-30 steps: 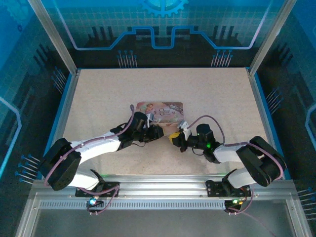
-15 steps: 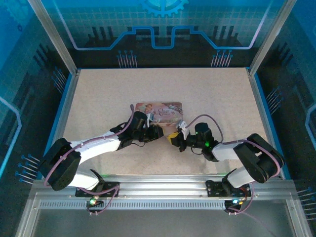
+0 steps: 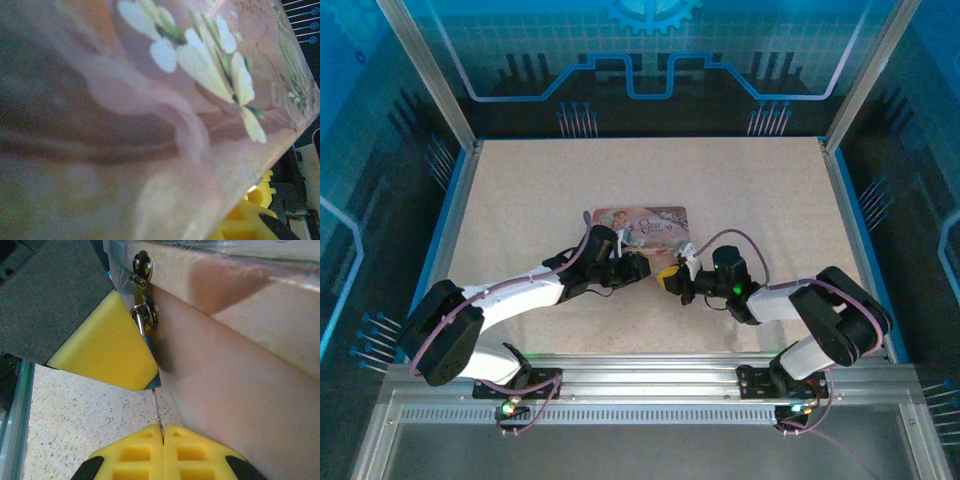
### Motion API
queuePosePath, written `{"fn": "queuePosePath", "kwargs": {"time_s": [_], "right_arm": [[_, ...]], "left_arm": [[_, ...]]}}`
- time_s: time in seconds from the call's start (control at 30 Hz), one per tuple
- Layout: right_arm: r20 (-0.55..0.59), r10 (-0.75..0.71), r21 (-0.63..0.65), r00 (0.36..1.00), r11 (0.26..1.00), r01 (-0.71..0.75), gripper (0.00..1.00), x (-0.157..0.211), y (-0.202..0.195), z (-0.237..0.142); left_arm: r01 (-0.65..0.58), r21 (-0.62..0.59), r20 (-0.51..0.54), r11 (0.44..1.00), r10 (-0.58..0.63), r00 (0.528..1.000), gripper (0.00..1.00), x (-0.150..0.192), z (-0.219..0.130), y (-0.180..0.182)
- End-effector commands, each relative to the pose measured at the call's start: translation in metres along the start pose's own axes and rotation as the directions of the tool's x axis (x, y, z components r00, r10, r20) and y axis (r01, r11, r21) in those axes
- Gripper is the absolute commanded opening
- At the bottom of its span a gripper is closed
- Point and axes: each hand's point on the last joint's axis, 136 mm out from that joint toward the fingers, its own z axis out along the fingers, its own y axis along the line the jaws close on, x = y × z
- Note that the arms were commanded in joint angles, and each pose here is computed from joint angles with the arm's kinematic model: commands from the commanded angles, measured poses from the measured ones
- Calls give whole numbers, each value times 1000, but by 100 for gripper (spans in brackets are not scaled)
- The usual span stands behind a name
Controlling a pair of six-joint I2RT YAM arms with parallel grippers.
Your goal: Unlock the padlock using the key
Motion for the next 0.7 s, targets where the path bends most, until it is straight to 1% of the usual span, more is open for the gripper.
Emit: {"fn": "queuePosePath", "kwargs": {"time_s": [0.0,0.33,0.67], "right_arm": [[40,-23,-36,999,999,25,0,-15,6,4],[52,-26,-39,998,999,28,0,-15,8,2],[86,-52,-35,995,998,56,0,-31,7,8]], "left_arm": [[-52,109,18,993,51,999,26,-11,-8,-35],[-47,113,16,993,46,999,26,-10,-7,-35],[-52,129,6,990,52,999,25,-9,-8,-39]]}}
